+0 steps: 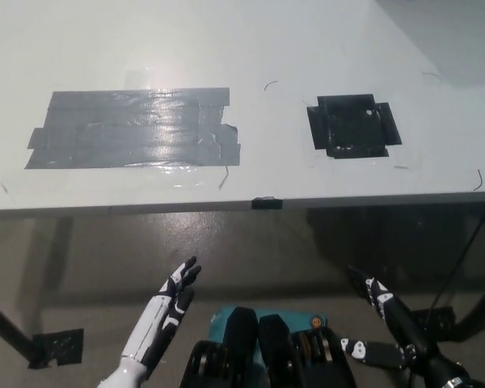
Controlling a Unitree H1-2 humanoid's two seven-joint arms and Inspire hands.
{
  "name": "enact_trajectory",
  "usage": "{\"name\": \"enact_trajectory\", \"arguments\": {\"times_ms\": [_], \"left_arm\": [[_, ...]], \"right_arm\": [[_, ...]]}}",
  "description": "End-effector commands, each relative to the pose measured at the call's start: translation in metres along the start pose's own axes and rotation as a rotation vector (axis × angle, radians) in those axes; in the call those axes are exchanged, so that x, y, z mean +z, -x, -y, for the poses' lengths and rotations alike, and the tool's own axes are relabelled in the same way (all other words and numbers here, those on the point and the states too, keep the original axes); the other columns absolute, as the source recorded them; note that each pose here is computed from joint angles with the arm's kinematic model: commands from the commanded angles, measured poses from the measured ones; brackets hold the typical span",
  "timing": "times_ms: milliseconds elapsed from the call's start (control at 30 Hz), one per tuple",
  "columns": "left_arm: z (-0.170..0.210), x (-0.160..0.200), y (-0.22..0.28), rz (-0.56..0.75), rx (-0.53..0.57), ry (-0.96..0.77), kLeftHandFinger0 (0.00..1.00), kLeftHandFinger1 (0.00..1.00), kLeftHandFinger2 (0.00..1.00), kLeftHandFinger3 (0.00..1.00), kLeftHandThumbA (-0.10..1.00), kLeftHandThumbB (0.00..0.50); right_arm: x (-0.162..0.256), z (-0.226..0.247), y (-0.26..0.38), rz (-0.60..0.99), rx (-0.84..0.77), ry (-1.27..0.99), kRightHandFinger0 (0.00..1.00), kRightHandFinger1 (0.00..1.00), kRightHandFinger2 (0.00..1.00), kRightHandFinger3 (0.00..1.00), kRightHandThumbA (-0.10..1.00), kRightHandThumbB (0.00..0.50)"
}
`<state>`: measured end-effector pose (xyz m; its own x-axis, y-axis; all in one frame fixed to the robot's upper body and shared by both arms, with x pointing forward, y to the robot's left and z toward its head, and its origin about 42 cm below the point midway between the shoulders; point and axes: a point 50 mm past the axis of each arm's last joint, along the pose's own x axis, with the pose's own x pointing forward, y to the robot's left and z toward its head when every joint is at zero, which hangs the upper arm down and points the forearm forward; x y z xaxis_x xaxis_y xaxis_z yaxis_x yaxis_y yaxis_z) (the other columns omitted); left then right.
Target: A toilet paper roll is kept on the black spot on the desk infront of the robot and the robot inserts its right thumb into the hole in the centre to grab the roll. Then it passes the roll to a person.
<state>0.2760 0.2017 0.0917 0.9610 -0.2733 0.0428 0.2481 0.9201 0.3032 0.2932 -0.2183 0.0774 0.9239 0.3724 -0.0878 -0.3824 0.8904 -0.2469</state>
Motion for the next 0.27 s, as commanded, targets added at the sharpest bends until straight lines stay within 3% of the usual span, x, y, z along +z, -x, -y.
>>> {"name": "enact_trajectory", "arguments": {"times_ms": [0, 233], "left_arm": [[-0.0031, -0.0025, 0.0034, -0.013, 0.007, 0.007, 1.00, 1.00, 1.00, 1.00, 0.99, 0.107], [-0.0014, -0.0086, 0.0108, -0.025, 0.014, 0.004, 1.00, 1.00, 1.00, 1.00, 0.96, 0.090]], "right_arm": [[0.0057, 0.0025, -0.0033, 0.047, -0.011, -0.004, 1.00, 1.00, 1.00, 1.00, 0.78, 0.312], [0.0013, -0.0002, -0.0018, 0.032, 0.000, 0.018, 1.00, 1.00, 1.00, 1.00, 0.80, 0.317]]}}
